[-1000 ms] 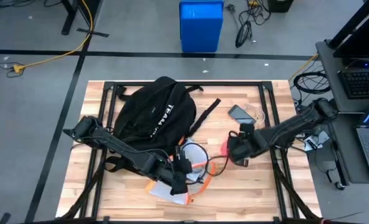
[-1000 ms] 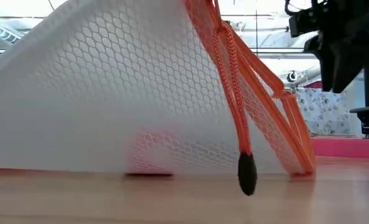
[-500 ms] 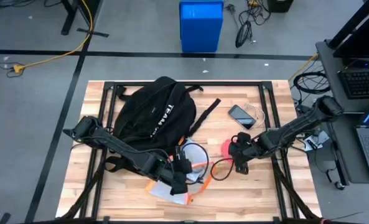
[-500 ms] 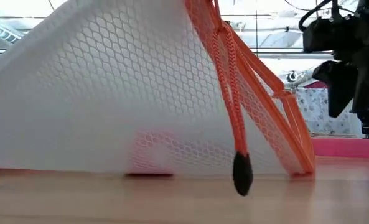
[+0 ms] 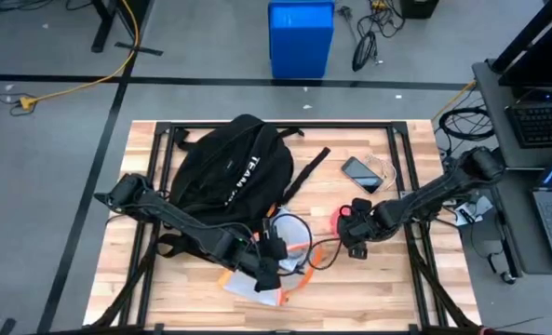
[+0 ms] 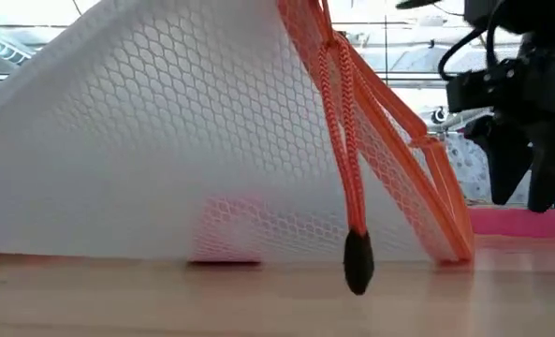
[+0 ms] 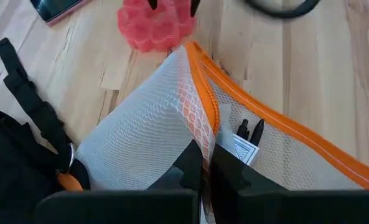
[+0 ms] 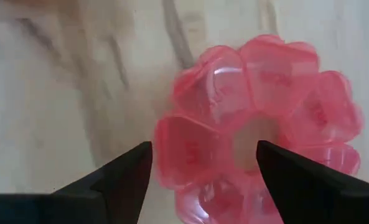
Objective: Unpack backpack
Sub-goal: Put the pill organizer into the orange zip bag
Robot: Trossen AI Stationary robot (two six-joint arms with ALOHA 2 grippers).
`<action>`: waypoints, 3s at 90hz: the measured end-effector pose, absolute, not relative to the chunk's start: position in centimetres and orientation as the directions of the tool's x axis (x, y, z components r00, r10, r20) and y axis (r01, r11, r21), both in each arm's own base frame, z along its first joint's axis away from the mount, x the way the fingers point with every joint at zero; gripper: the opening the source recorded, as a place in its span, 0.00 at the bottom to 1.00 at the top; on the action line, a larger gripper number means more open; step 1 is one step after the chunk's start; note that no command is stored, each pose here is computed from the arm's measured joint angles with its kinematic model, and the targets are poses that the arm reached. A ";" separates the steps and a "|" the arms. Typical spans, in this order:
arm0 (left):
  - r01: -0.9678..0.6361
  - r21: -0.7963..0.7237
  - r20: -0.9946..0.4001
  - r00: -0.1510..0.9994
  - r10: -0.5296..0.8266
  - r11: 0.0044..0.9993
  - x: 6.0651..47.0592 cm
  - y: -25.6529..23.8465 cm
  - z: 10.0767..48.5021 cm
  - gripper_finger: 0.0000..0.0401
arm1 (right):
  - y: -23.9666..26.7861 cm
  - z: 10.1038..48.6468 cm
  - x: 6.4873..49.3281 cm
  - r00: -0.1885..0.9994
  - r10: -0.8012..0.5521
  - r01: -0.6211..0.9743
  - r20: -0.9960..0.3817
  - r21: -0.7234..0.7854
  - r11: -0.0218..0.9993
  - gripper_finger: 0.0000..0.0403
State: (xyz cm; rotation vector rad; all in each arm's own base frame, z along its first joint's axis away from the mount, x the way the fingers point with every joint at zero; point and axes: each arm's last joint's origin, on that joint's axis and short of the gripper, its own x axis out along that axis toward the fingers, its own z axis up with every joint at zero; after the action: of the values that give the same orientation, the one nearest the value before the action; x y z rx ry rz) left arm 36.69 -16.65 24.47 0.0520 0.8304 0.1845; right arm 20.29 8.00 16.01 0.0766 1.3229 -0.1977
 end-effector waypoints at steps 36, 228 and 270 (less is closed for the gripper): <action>-0.143 0.119 -0.729 0.659 0.184 0.983 36.7 -16.6 24.4 0.00 | 7.3 14.6 21.2 0.176 -0.088 0.169 -0.981 -0.058 0.984 0.68; -0.159 0.120 -0.729 0.656 0.196 0.980 37.0 -16.0 24.4 0.00 | 17.7 22.6 28.6 0.560 0.402 -0.301 -0.725 0.274 0.913 0.48; -0.160 0.120 -0.729 0.656 0.196 0.980 37.0 -16.0 24.4 0.00 | 18.3 20.9 33.2 0.426 0.182 -0.283 -0.886 0.061 0.957 0.48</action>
State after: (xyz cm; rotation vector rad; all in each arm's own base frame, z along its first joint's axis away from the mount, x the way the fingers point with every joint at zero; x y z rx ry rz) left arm 36.99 -15.97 24.45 0.0465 0.8309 0.2016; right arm 33.24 18.27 20.87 -0.1033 1.0936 0.2917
